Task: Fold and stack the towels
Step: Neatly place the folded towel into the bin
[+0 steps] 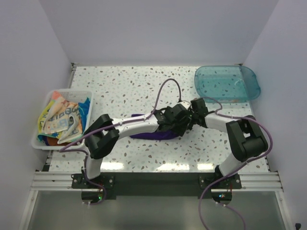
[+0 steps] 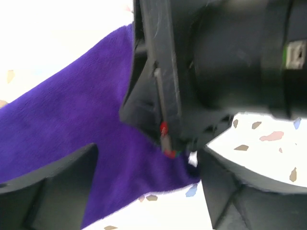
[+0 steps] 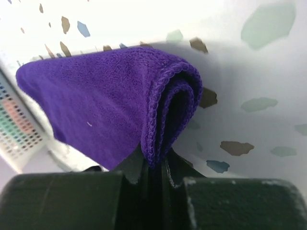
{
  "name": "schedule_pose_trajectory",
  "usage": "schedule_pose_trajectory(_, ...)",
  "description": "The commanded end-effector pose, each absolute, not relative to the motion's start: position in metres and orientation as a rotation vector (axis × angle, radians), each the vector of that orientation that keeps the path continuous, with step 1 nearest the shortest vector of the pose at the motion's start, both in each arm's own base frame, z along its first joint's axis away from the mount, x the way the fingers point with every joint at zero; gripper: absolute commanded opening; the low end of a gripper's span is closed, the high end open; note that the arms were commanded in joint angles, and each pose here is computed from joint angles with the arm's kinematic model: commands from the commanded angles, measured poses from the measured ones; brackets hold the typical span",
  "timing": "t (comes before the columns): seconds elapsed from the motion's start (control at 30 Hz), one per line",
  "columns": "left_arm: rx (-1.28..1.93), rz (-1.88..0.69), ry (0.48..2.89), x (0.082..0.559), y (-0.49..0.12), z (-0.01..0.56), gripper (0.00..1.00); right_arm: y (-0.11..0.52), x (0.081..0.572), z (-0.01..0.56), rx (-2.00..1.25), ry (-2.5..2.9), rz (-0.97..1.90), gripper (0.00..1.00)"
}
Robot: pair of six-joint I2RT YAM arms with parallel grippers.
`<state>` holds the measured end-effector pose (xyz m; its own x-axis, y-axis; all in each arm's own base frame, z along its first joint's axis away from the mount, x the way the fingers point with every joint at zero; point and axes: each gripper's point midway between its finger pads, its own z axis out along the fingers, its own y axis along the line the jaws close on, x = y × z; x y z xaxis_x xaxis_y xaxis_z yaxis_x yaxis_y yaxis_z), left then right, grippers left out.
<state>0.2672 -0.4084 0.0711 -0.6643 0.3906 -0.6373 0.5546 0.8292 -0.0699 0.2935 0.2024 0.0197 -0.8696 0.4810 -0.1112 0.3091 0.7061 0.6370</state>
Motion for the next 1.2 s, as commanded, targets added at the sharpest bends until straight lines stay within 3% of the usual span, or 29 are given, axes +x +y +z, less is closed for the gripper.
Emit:
schedule_pose_trajectory(0.0,0.586,-0.467,2.261,0.282,-0.408,0.133,0.91,0.184,0.311,0.041,0.482,2.635,0.724,0.0)
schedule_pose_trajectory(0.07,0.556,-0.485,2.259,0.285,-0.394,0.144,1.0,0.178,0.32,0.048,0.416,2.644,0.649,0.0)
schedule_pose_trajectory(0.23,0.43,-0.46,2.278,0.305,-0.329,0.155,1.0,0.153,0.35,0.065,0.274,2.658,0.437,0.0)
schedule_pose_trajectory(0.4,0.304,-0.335,2.267,0.326,-0.236,0.173,1.0,0.138,0.414,0.108,0.155,2.604,0.36,0.0)
schedule_pose_trajectory(0.5,0.183,-0.219,2.273,0.341,-0.168,0.168,1.0,0.122,0.445,0.12,0.119,2.612,0.356,0.0)
schedule_pose_trajectory(0.63,0.094,-0.149,2.304,0.335,-0.119,0.15,1.0,0.089,0.478,0.144,0.07,2.579,0.22,0.0)
schedule_pose_trajectory(0.87,0.046,-0.051,2.285,0.332,-0.095,0.13,1.0,0.023,0.537,0.184,0.069,2.437,-0.015,0.0)
schedule_pose_trajectory(1.17,0.004,0.066,2.305,0.335,-0.075,0.119,1.0,-0.063,0.562,0.2,0.023,2.33,-0.254,0.0)
